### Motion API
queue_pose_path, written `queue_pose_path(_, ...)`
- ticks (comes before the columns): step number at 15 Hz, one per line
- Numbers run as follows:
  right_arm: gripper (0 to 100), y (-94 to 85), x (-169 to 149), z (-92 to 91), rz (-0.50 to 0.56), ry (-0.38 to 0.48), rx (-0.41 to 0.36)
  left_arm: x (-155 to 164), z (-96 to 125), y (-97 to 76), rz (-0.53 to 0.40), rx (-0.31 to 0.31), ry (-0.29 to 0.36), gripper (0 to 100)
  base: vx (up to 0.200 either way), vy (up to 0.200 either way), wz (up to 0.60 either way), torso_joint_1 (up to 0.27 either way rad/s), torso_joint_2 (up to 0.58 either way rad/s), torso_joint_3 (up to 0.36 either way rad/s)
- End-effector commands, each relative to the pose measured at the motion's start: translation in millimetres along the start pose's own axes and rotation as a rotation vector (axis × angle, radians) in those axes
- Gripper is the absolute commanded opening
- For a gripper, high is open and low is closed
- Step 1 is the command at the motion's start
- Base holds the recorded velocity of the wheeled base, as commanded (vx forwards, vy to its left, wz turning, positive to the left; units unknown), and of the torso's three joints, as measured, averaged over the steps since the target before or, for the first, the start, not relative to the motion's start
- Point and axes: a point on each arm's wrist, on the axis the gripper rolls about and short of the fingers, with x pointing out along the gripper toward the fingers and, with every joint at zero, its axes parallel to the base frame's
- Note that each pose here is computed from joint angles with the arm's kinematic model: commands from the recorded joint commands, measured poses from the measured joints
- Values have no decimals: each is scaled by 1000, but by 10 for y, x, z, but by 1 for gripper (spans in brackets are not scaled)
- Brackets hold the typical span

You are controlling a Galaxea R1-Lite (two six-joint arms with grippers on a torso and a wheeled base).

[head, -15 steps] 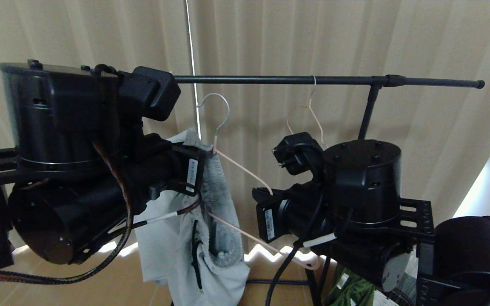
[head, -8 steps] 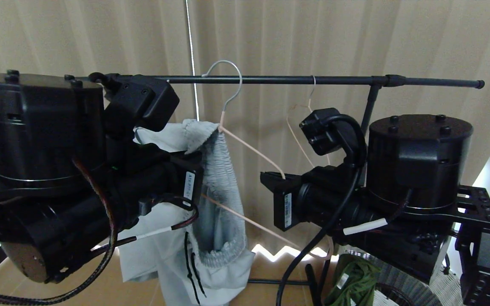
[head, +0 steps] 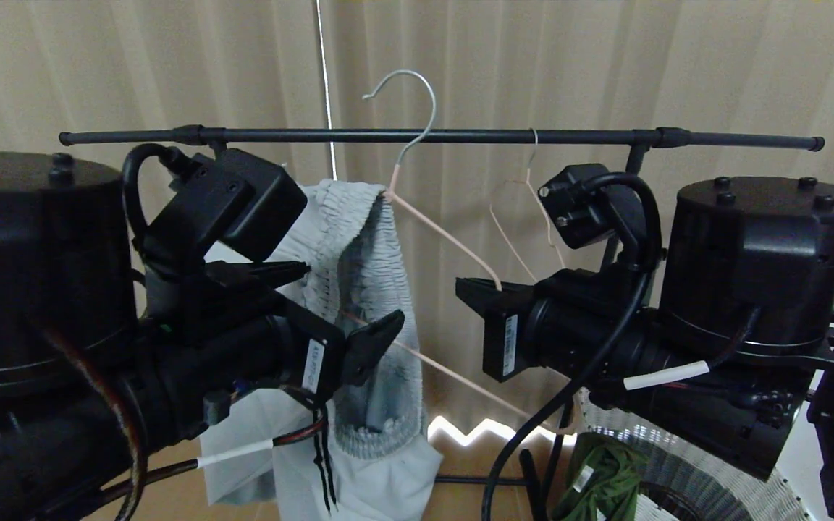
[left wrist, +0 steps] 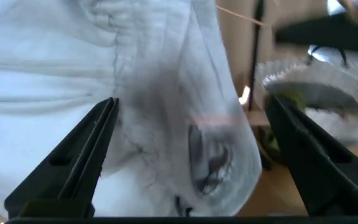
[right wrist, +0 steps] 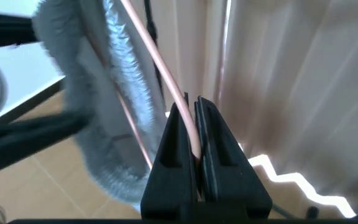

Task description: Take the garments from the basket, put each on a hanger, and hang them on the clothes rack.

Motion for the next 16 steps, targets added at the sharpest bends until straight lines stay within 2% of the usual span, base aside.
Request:
queue_pose_path(1,0,-202,-79,49,-56,-18,-19,-198,-42,71,-21,2,-29,100,0,0,0,0,0,0)
queue_pose_path(3,0,-356,-123,85,-76,-25,-18,-286,-10,135,-4,-13,-57,100,0,0,0,0,0,0)
queue_pose_path(5,0,-532,-238,108,-53,-24,-10,-322,10,310,73,-30,-70,100,0,0,0,0,0,0)
queue_pose_path(8,0,-647,-353,57,-55,-5,-77,-285,-12,507,172,-17,-51,100,0,0,0,0,0,0)
queue_pose_path(10,0,-651,-411,24,-27,5,-88,-254,-23,635,237,74,-27,100,0,0,0,0,0,0)
queue_pose_path(11,0,-652,-411,10,-23,11,-90,-238,3,669,256,113,-45,100,0,0,0,0,0,0)
queue_pose_path(13,0,-652,-411,10,-22,11,-89,-162,42,685,246,130,-100,100,0,0,0,0,0,0)
queue_pose_path(15,0,-653,-416,6,-20,11,-87,-143,3,675,238,182,-91,100,0,0,0,0,0,0)
queue_pose_path(16,0,-654,-416,2,-21,13,-87,-141,-8,672,237,187,-87,100,0,0,0,0,0,0)
